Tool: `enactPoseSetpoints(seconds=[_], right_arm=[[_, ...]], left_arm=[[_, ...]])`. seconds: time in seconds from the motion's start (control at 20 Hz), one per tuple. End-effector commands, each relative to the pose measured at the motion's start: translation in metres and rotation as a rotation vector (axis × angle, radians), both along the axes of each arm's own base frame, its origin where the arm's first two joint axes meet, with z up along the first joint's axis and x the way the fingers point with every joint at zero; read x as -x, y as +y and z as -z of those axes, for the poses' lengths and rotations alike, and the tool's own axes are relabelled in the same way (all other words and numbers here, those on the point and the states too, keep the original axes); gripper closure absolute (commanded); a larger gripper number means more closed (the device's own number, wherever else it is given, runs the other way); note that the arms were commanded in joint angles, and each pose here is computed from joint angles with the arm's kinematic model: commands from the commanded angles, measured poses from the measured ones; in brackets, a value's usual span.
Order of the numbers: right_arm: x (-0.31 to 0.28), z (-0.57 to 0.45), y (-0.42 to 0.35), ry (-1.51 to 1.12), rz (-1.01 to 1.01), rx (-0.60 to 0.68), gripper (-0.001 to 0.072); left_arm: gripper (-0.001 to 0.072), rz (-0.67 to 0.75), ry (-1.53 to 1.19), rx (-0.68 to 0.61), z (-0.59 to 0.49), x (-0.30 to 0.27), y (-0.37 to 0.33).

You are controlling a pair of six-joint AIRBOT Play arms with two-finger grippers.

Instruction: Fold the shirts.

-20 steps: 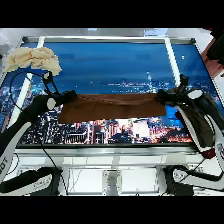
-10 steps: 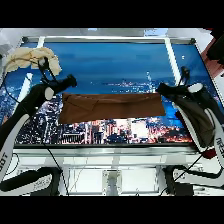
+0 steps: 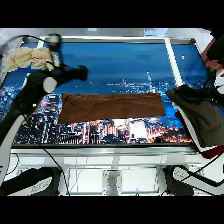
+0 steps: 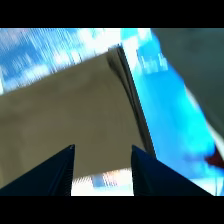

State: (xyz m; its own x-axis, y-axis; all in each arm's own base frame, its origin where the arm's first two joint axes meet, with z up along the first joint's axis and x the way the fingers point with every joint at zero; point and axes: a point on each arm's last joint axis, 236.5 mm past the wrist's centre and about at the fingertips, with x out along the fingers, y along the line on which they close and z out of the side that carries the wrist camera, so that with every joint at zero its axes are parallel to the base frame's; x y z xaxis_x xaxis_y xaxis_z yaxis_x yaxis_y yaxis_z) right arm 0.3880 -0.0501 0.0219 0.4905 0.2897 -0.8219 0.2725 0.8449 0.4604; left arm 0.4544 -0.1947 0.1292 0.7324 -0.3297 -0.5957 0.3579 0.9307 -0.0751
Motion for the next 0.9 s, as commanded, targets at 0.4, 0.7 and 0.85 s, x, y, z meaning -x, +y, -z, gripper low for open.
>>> enactPoseSetpoints(seconds=[0.4,0.7,0.85], right_arm=[[0.024,0.084,0.012,0.017,0.19,-0.153,0.0251],[-0.011,0.112,0.021,0.029,0.132,-0.212,0.0251],[-0.039,0.108,0.019,0.008,0.083,-0.21,0.0251]], left_arm=[[0.0007,0.346,0.536,-0.072,0.127,0.034,-0.135],[0.0007,0.438,0.599,-0.075,0.147,0.05,-0.16],[0.0007,0.442,0.591,-0.077,0.147,0.05,-0.163]])
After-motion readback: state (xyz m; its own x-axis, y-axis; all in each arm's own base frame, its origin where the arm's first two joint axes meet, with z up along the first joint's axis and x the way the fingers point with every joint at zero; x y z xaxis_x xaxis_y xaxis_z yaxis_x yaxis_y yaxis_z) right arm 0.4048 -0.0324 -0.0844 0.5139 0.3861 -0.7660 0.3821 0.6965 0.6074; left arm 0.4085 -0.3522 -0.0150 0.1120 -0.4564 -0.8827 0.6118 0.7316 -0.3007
